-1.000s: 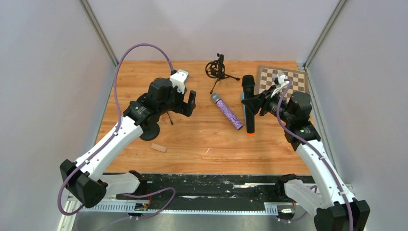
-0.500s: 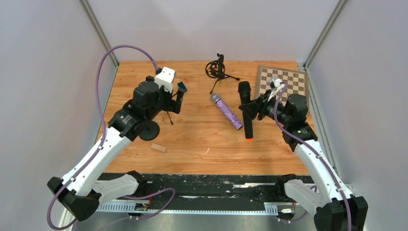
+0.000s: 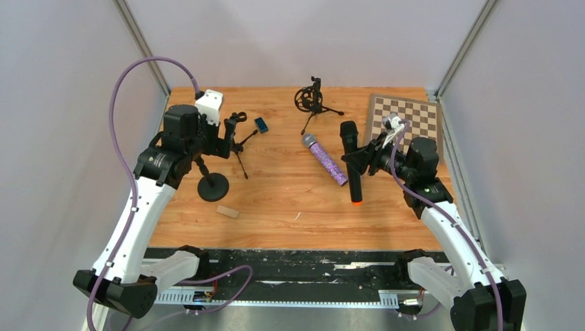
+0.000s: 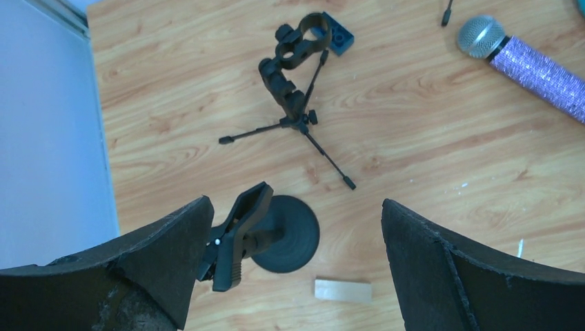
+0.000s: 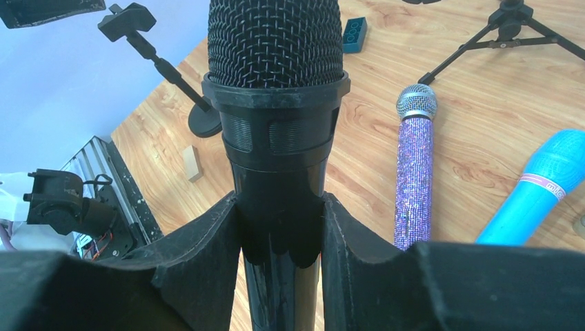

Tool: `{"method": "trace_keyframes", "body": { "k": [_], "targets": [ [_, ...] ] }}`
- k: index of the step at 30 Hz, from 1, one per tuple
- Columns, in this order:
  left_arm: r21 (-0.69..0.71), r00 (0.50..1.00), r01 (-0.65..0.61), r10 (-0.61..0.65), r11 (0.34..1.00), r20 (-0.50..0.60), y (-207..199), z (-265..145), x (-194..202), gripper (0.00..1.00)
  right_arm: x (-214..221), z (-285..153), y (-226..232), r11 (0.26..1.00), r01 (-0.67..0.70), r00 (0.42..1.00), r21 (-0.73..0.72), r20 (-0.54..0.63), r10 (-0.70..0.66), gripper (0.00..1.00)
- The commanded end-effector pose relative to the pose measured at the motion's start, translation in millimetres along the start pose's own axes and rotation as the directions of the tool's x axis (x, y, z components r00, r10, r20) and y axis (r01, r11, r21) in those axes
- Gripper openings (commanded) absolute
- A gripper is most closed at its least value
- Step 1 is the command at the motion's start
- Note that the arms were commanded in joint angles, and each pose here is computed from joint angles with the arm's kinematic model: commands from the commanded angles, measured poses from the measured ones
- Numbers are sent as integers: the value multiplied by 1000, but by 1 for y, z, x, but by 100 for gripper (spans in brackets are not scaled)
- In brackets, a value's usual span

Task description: Attach the microphones to the stand

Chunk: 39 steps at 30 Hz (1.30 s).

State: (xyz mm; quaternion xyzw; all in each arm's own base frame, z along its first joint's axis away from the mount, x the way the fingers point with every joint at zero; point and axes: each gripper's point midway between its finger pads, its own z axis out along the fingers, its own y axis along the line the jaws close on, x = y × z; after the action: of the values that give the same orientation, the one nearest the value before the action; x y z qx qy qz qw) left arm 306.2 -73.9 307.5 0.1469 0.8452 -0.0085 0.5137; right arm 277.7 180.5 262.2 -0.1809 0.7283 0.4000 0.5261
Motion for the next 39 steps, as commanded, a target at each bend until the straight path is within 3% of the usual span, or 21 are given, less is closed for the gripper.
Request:
{"method": "trace_keyframes", "body": {
  "k": [1, 13, 18, 21, 32, 39],
  "targets": [
    [20, 996, -60, 61, 998, -60, 5, -3, 7, 100, -14, 0, 8, 999, 44, 997, -27, 59, -42, 0],
    [-96, 964, -138, 111, 986, -243, 36, 35, 29, 100, -1, 5, -1, 999, 28, 999, 26, 45, -29, 0],
    [-68, 939, -153, 123, 986, -321, 33, 49, 44, 92, 1, 4, -5, 998, 36, 998, 52, 44, -38, 0],
    [-67, 929, -155, 122, 986, -349, 33, 51, 55, 82, 0, 4, -8, 997, 37, 998, 73, 41, -40, 0],
    [-128, 898, -190, 120, 973, -423, 44, 57, 79, 76, 5, 4, -18, 992, 29, 999, 121, 36, -33, 0],
    [-130, 889, -185, 109, 974, -444, 44, 58, 80, 57, 7, 4, -21, 991, 24, 999, 132, 33, -28, 0]
  ]
}}
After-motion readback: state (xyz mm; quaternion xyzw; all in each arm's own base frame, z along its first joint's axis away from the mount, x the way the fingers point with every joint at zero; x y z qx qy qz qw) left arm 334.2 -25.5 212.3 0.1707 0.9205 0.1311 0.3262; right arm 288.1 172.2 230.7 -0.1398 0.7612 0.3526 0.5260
